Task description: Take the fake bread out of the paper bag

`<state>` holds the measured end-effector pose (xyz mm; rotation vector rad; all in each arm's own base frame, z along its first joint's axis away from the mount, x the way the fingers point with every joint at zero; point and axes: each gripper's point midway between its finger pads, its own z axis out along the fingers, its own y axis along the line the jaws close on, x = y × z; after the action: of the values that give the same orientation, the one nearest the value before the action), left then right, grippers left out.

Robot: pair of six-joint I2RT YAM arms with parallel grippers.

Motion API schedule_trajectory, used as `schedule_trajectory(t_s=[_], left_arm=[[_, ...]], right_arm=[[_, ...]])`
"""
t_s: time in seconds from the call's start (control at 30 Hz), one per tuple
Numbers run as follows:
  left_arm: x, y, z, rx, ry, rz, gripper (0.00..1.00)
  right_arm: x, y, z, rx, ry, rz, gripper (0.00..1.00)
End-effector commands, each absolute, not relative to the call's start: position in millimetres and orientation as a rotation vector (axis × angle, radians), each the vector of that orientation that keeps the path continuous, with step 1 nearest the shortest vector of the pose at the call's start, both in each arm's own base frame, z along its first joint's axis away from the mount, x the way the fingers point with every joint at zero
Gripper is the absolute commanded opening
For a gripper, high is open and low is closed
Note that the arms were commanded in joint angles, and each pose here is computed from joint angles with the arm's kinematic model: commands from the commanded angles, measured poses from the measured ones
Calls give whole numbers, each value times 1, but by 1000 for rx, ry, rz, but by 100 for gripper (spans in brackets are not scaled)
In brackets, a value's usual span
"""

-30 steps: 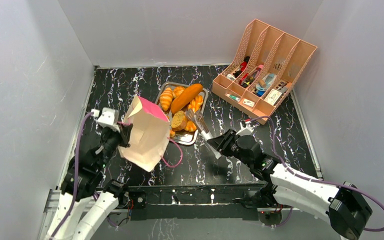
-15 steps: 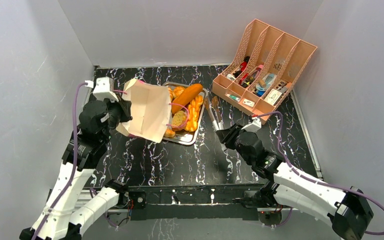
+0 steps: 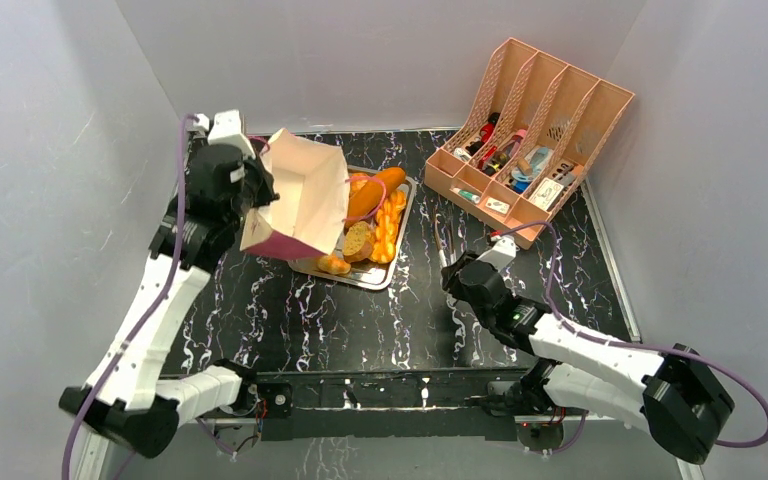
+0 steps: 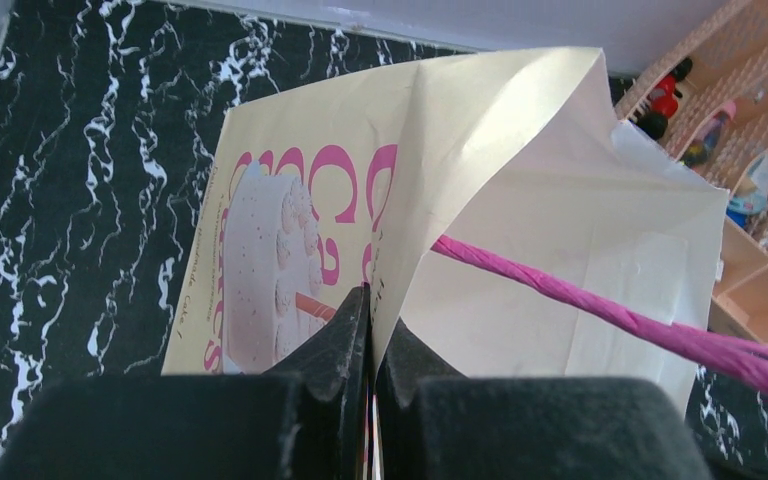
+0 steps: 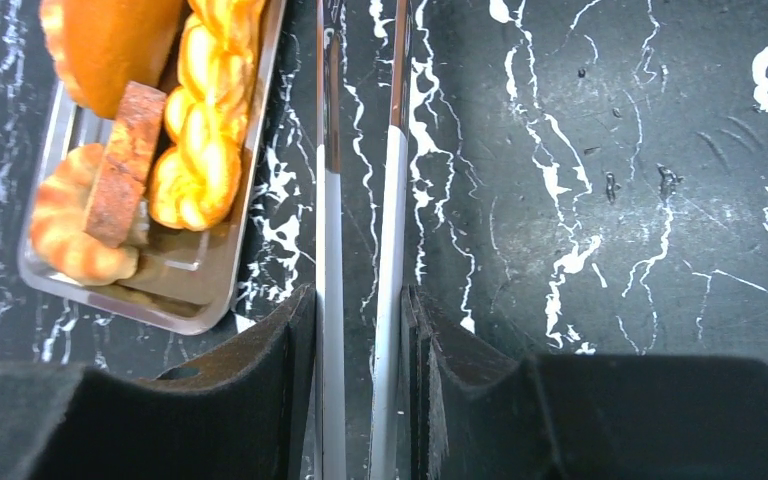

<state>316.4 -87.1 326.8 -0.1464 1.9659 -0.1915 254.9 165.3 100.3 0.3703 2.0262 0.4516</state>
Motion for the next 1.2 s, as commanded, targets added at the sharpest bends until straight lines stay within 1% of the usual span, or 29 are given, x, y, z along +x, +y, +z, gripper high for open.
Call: schedule_trajectory(t_s=[0.0,0.2,0.33,0.47,0.6,0.73,1.0,1.17], left_arm=[[350,-84,359,-183,1936,-206,0],[408,-77,388,-241,1901,-191,0],[440,-60,379,-379,1907,-289,0],[459,-36,360,-521,1915,-395,0],[466,-23,340,-608,1918,-476,0],[468,-17,324,-638,1930,-501,0],[467,-14,309,-711,1813,-719,0],[463,-11,302,-725,1805,-723,0]], right_arm=[[278,171,138,403,1890,476,28],[282,173,128,388,1903,445,27],[286,173,125,375,1900,423,27],[289,176,119,356,1907,404,27],[290,178,108,342,1927,395,27],[290,178,101,337,1934,386,27],[290,175,91,323,1940,355,27],[289,175,80,314,1965,340,27]])
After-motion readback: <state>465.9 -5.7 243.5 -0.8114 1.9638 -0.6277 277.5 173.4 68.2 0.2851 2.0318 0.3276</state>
